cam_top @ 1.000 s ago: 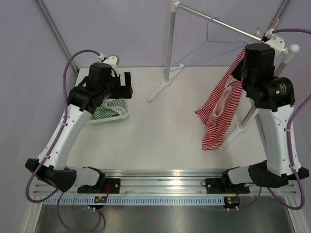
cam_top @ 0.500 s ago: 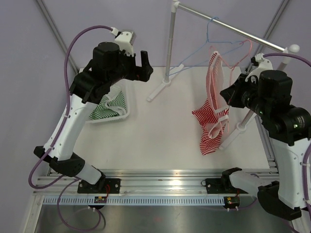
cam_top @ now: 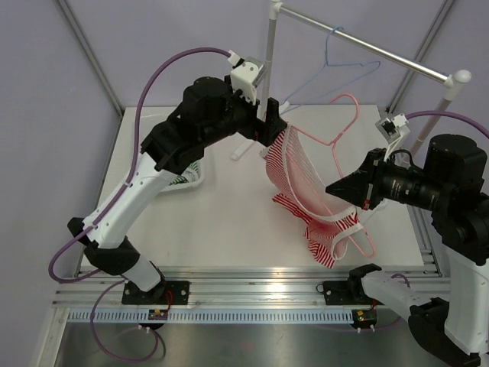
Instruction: Remove the tank top from the hanger
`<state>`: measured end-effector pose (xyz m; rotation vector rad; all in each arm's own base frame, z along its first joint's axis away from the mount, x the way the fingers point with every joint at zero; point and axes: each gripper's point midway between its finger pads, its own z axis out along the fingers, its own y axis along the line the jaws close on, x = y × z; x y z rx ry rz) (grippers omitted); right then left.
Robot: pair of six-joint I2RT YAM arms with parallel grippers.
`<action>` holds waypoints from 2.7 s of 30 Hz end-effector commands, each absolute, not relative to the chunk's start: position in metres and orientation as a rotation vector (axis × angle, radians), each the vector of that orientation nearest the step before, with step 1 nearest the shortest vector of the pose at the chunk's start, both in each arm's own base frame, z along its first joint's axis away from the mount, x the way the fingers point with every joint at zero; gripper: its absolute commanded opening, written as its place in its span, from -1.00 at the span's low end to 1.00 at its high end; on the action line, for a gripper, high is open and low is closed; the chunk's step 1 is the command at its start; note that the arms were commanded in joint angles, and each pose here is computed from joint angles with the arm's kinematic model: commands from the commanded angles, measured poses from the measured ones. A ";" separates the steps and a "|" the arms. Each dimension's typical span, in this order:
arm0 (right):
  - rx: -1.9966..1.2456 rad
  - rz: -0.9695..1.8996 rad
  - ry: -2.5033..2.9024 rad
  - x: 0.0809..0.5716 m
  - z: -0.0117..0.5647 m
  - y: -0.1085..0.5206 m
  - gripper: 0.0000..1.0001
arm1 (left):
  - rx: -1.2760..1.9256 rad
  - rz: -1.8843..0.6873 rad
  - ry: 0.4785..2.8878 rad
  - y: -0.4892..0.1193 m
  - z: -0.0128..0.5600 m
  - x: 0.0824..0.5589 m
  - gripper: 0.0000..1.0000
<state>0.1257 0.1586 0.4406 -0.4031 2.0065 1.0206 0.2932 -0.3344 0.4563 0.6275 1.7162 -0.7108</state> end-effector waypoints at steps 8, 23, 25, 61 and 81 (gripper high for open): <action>-0.474 1.054 1.947 0.125 0.458 0.165 -1.00 | 0.674 -0.667 1.643 -0.335 0.458 0.277 0.69; -0.408 0.952 1.984 0.156 0.437 0.160 -1.00 | 0.682 -0.750 1.615 -0.332 0.466 0.260 0.98; -0.399 0.932 1.972 0.160 0.436 0.158 -1.00 | 0.668 -0.746 1.617 -0.329 0.468 0.259 0.98; -0.570 0.986 1.930 0.153 0.410 0.170 -1.00 | 0.241 -0.265 1.824 -0.252 0.420 0.343 -1.00; -0.297 0.968 1.277 0.190 0.506 0.160 -1.00 | 0.596 -1.038 1.685 -0.282 0.440 0.274 -1.00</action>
